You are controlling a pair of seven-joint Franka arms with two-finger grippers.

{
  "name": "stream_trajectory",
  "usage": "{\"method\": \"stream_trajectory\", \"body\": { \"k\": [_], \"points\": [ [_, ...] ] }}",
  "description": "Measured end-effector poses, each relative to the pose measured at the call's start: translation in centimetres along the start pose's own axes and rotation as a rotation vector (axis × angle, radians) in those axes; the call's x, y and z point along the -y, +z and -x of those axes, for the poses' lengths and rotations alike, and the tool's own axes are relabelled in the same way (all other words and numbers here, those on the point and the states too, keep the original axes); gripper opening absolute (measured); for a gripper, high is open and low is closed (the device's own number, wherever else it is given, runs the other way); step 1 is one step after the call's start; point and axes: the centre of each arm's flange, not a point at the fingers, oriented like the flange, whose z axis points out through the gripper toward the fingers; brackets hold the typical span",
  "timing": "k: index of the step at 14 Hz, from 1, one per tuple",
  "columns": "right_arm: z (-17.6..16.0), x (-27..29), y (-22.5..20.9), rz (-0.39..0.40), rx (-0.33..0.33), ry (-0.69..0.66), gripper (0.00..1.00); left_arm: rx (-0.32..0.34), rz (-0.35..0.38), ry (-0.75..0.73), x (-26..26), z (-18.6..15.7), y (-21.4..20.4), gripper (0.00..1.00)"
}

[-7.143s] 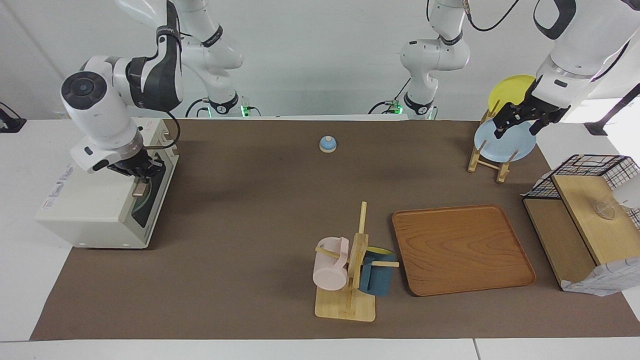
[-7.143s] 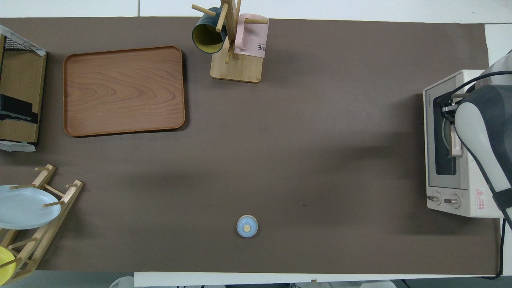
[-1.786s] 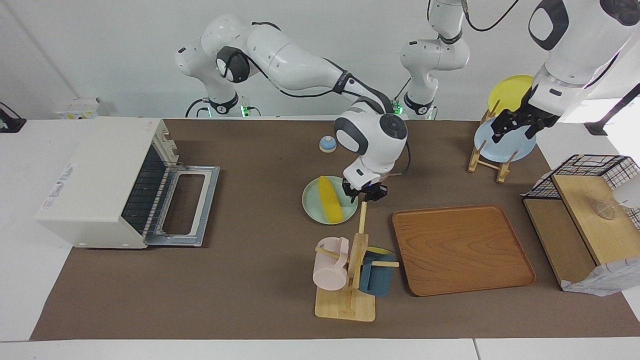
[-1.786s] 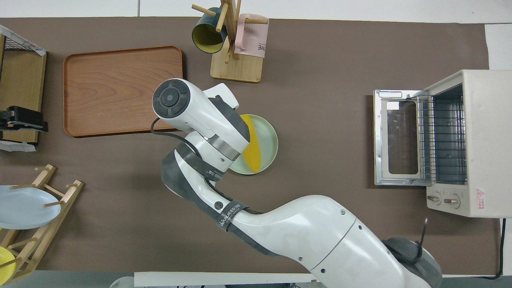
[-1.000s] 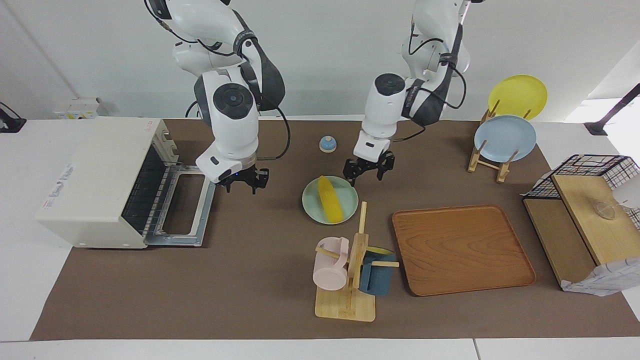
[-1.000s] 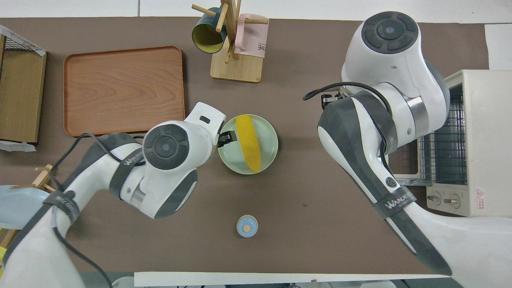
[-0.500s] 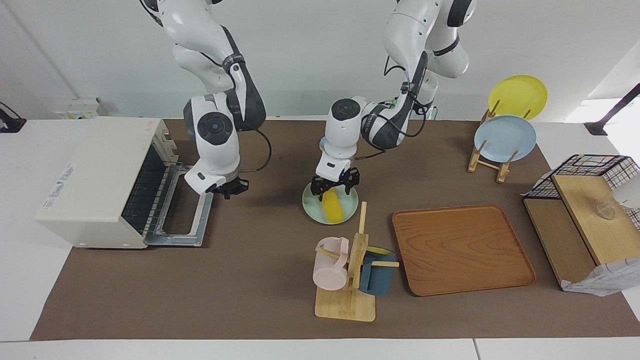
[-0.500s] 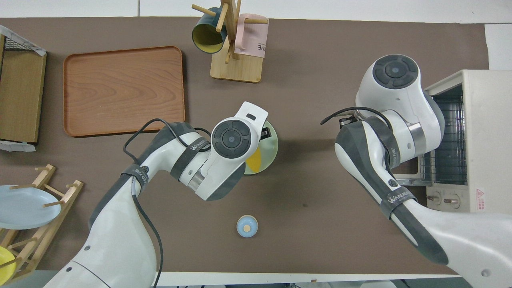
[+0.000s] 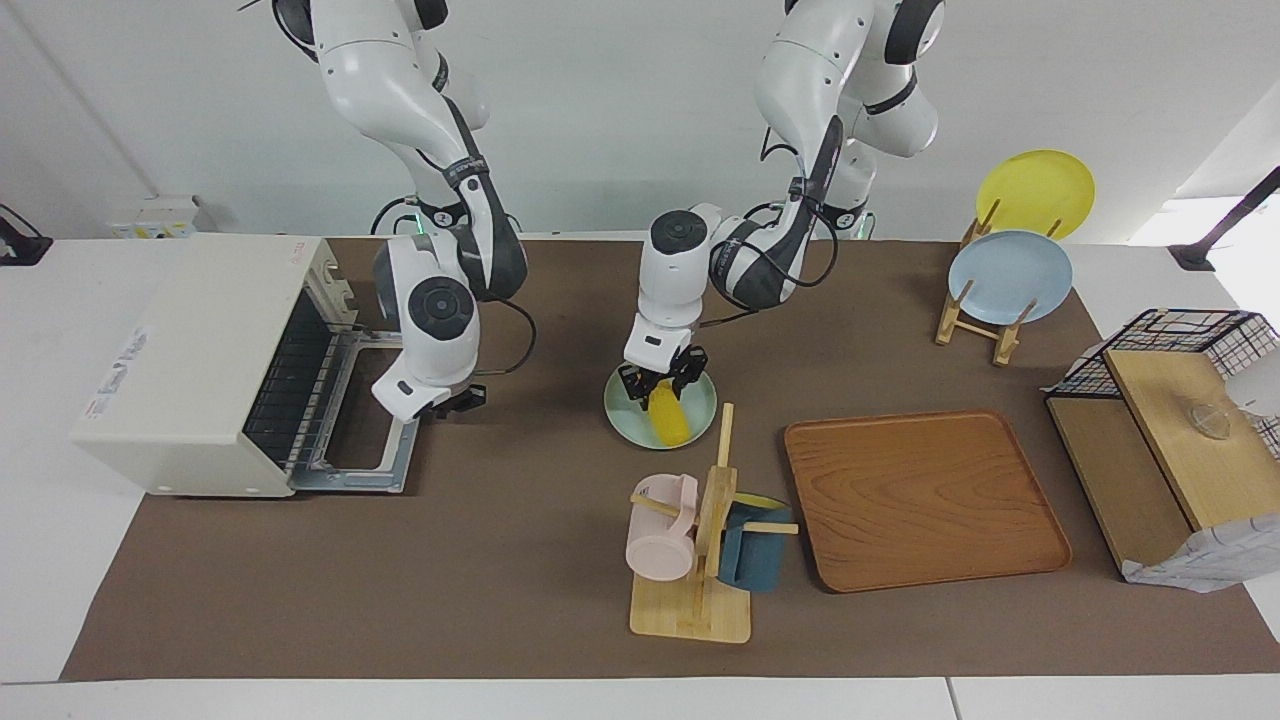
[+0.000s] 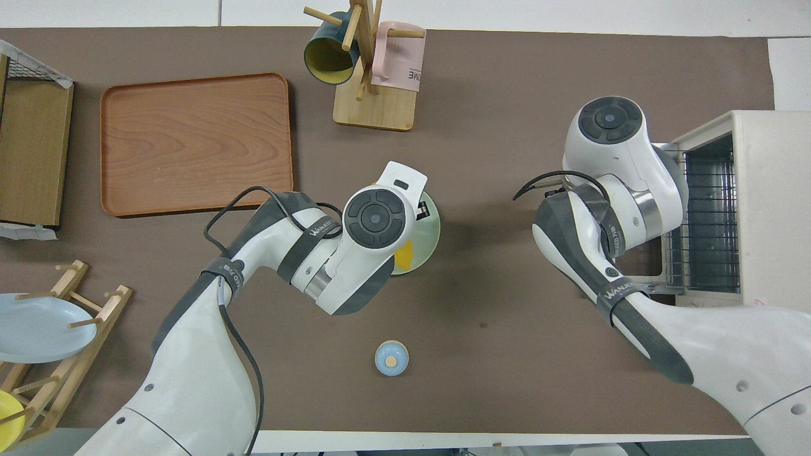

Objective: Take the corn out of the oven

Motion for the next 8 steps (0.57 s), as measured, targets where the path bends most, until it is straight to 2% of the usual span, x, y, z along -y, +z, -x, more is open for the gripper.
{"method": "stream_trajectory", "body": {
  "k": [2,4,6,8],
  "points": [
    [0.2,0.0,0.9,-0.001,0.008,-0.001,0.01,0.005,-0.029,0.04,3.5,-4.9,-3.5,0.56],
    [0.3,0.1,1.1,0.0,0.013,-0.004,0.01,0.009,-0.043,0.08,10.1,-11.4,-6.6,0.56],
    [0.3,-0.2,1.1,0.036,0.007,-0.023,0.01,0.01,-0.053,0.139,17.2,-17.3,-7.0,0.56],
    [0.4,0.2,0.8,0.094,0.008,-0.062,0.01,-0.028,-0.042,0.144,21.4,-21.2,-6.1,0.56]
  ]
}}
